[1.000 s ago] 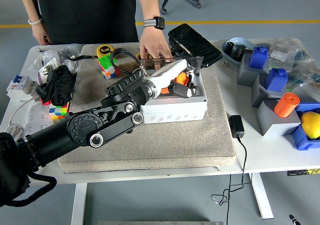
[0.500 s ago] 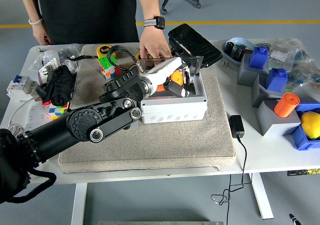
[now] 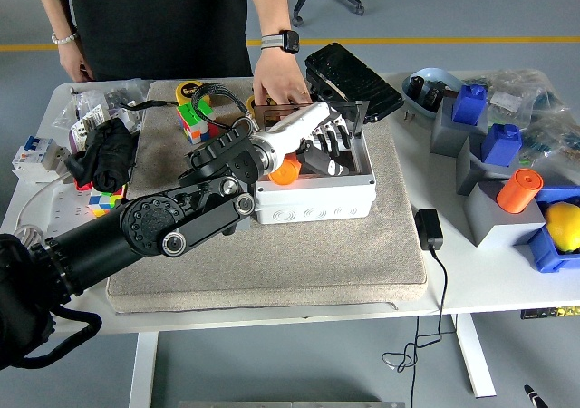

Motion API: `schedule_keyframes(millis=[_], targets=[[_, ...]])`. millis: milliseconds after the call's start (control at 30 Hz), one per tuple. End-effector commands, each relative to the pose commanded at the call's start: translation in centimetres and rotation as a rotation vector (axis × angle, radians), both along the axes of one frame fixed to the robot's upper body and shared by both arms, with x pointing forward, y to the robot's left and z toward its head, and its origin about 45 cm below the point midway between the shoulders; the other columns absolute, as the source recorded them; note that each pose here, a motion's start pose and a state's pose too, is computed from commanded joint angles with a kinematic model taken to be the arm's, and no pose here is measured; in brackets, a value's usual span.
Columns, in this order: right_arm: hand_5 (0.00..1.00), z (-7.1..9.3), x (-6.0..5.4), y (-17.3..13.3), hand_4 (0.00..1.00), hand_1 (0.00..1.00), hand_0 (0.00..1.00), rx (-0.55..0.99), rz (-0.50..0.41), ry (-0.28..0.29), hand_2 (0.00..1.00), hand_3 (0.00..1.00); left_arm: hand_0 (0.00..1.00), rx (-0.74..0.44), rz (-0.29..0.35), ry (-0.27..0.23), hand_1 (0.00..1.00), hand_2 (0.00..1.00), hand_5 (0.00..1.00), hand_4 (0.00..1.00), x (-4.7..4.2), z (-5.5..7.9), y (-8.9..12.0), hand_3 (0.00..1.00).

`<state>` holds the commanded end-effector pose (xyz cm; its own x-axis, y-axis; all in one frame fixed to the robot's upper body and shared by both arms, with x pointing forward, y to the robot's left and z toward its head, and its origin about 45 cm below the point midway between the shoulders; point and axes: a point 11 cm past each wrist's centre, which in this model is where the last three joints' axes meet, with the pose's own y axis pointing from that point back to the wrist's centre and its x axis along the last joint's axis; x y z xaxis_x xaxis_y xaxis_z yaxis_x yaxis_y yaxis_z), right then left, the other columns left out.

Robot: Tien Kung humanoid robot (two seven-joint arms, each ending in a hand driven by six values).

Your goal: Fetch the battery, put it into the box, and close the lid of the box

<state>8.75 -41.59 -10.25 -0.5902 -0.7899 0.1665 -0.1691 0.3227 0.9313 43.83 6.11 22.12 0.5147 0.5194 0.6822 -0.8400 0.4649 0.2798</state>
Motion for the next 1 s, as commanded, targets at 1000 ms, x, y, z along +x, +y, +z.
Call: schedule_keyframes(millis=[1000], targets=[[0.608, -0.1, -0.1, 0.1, 0.998, 0.664, 0.726, 0.000, -0.006, -0.001, 0.654, 0.597, 0.452, -0.371, -0.043, -0.101, 0.553, 0.553, 0.081, 0.898, -1.34, 5.9, -0.5, 0.549]])
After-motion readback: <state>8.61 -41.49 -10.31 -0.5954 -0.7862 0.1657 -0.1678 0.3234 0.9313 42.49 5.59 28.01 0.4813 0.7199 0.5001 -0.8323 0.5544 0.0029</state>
